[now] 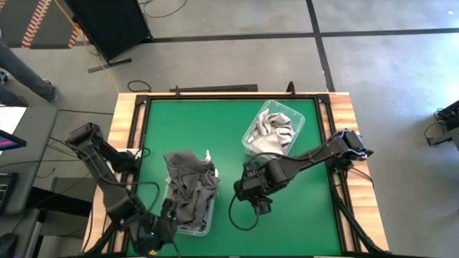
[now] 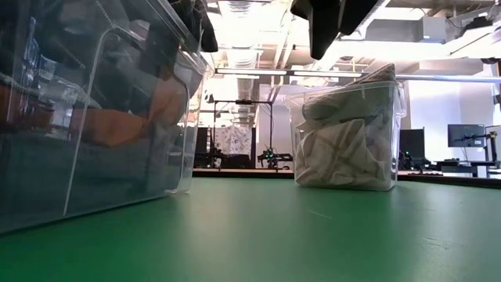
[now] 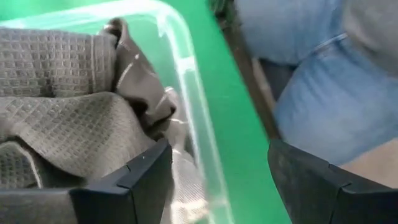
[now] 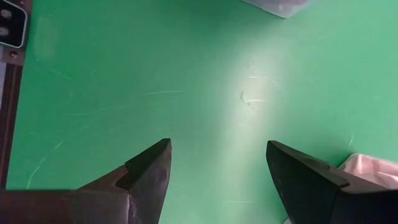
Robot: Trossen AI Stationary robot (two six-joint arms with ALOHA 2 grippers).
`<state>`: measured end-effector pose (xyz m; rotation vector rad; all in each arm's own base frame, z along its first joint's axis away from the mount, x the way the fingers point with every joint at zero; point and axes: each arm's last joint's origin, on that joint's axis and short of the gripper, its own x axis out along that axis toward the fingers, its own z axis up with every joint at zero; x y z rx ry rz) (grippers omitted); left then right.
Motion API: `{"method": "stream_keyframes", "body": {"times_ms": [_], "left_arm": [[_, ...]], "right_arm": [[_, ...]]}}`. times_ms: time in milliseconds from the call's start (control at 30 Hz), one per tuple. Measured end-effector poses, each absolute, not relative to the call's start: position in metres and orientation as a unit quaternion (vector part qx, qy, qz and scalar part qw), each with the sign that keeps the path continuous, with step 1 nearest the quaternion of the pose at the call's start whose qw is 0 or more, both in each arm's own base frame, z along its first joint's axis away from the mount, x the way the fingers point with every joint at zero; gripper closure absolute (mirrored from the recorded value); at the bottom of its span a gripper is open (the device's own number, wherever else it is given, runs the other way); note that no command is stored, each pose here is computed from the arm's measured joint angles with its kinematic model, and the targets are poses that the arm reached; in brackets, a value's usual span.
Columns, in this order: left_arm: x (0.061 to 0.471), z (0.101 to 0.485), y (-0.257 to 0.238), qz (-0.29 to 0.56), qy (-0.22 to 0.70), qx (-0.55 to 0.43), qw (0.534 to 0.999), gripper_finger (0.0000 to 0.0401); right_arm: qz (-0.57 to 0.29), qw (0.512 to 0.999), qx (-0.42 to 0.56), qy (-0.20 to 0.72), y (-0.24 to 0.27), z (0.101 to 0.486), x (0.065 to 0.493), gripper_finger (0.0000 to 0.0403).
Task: Sort towels by color in basket
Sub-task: Adjust the transparent bins
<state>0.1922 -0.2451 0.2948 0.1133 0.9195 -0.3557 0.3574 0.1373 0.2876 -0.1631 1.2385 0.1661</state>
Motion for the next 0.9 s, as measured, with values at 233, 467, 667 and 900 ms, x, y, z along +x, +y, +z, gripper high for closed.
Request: {"method": "stream_keyframes", "body": {"times_ms": [233,467,667,900], "left_arm": [[0.208,0.278,-0.240,-0.129,0.464,0.091,0.872,0.0148],[0.211,0.279,-0.233,-0.125,0.466,0.106,0.869,0.0148],[0.209,0.284,-0.230,-0.127,0.460,0.102,0.873,0.0148],[0.208,0.284,-0.230,-0.129,0.468,0.096,0.869,0.0148]], "right_arm": [[0.060,0.803,-0.096,0.585,0.138,0.287,0.354,0.0112],[0.001,0.773,-0.112,0.625,0.130,0.284,0.344,0.0112],[-0.044,0.748,-0.120,0.652,0.127,0.284,0.335,0.0112],[-0.071,0.747,-0.168,0.639,0.135,0.285,0.329,0.0112]]}}
